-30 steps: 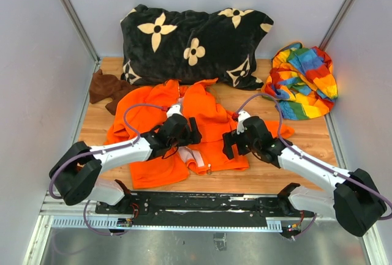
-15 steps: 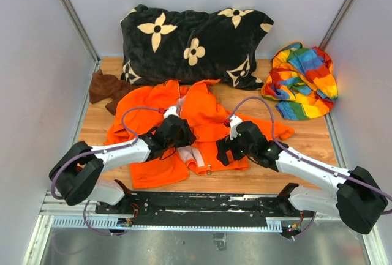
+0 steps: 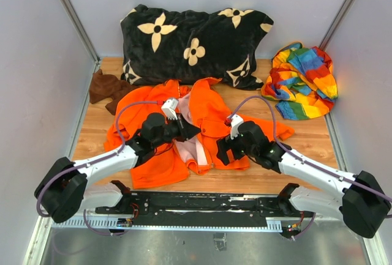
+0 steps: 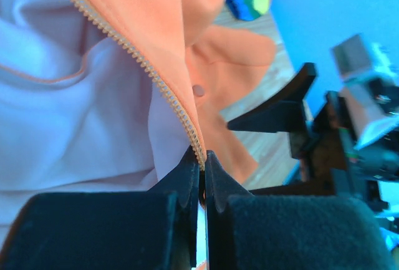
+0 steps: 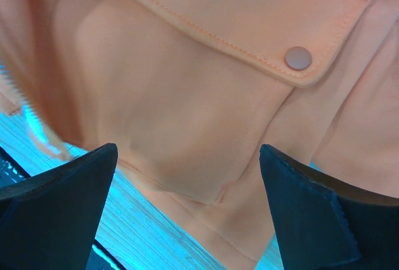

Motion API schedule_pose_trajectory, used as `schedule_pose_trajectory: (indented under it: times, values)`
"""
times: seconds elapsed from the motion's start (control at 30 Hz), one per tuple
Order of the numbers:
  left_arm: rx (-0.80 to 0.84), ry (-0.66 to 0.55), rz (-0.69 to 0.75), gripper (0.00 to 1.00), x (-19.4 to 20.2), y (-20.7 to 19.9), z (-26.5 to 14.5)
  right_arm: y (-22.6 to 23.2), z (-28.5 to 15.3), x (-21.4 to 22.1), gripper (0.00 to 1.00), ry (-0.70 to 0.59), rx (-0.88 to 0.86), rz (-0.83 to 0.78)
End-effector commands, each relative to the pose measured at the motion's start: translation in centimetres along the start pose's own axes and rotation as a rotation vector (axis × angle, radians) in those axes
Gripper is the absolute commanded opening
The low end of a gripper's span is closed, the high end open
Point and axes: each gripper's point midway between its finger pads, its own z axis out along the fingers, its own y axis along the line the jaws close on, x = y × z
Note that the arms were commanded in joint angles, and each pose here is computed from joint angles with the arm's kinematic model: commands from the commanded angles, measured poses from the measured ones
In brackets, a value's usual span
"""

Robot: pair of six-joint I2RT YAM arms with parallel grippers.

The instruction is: Zip up the jacket

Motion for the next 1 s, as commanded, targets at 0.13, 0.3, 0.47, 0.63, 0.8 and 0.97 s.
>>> schedule_pose_trajectory:
  times: [0.13,0.3,0.47,0.63,0.8,0.97]
  values:
    - [0.27,-0.065,0.052,0.02,-2.4,-5.2,-2.1,1.0,0.4,-2.0,0.98,-0.062,-0.037,-0.021]
    - [0.213,-0.067,0.037,0.04,-1.8,-3.6,-1.5,4.3,0.3,-3.4,0.99,-0.112,-0.152,-0.056]
    - [0.113,-0.049,-0.001,0.1,-0.9,-1.2,-0.8,7.2,0.1,-4.7,1.0,-0.146,-0.229,-0.09]
    - [0.081,-0.031,-0.042,0.22,0.3,-0.1,-1.3,8.7,1.7,-4.4,1.0,-0.109,-0.259,-0.106]
    - [0.019,-0.01,-0.074,0.37,1.6,1.5,-2.1,10.5,2.9,-4.8,1.0,-0.104,-0.292,-0.123]
    - [-0.06,0.008,-0.094,0.51,3.1,3.4,-3.3,11.0,4.1,-4.8,1.0,-0.07,-0.279,-0.131]
